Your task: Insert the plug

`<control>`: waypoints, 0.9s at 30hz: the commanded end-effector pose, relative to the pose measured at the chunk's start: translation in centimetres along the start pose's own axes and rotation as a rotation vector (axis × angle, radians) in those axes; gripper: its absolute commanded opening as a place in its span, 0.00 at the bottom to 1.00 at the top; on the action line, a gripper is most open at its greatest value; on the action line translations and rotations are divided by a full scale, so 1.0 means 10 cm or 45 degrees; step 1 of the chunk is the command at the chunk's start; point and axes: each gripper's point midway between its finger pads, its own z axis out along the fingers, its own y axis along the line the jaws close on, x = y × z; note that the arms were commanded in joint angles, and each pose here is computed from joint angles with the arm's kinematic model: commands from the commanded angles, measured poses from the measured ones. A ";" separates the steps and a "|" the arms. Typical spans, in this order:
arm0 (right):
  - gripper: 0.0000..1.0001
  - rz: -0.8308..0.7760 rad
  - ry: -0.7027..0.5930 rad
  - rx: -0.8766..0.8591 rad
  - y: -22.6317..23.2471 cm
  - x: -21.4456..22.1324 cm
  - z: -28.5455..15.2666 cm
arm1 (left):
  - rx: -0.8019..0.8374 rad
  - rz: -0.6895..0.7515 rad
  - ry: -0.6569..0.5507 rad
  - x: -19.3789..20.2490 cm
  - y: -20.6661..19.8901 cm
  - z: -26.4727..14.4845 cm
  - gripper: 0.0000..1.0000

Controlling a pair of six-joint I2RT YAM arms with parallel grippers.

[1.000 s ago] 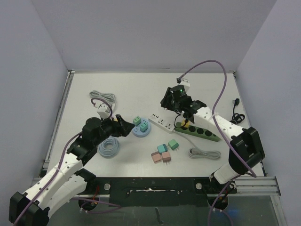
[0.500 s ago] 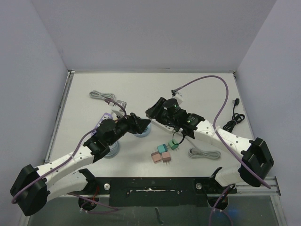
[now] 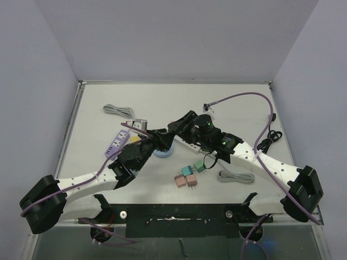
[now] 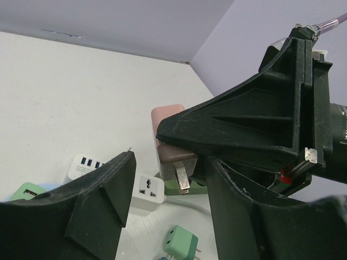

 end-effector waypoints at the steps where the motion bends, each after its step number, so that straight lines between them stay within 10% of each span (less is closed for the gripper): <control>1: 0.40 0.019 -0.010 -0.155 0.35 -0.05 -0.10 | 0.063 -0.055 -0.185 -0.36 -0.20 0.10 0.52; 7: 0.43 -0.007 0.018 -0.175 0.41 -0.01 -0.08 | 0.023 -0.051 -0.239 -0.40 -0.14 0.15 0.42; 12: 0.65 -0.126 -0.011 -0.161 0.36 -0.10 -0.13 | 0.092 0.006 -0.243 -0.40 -0.23 0.15 0.28; 19: 0.90 -0.579 0.128 -0.424 0.43 -0.28 -0.45 | 0.380 0.090 -0.082 -0.26 -0.54 -0.14 0.25; 27: 0.92 -1.180 0.291 -0.967 0.68 -0.07 -1.18 | 0.670 -0.048 0.103 -0.30 -1.01 -0.47 0.24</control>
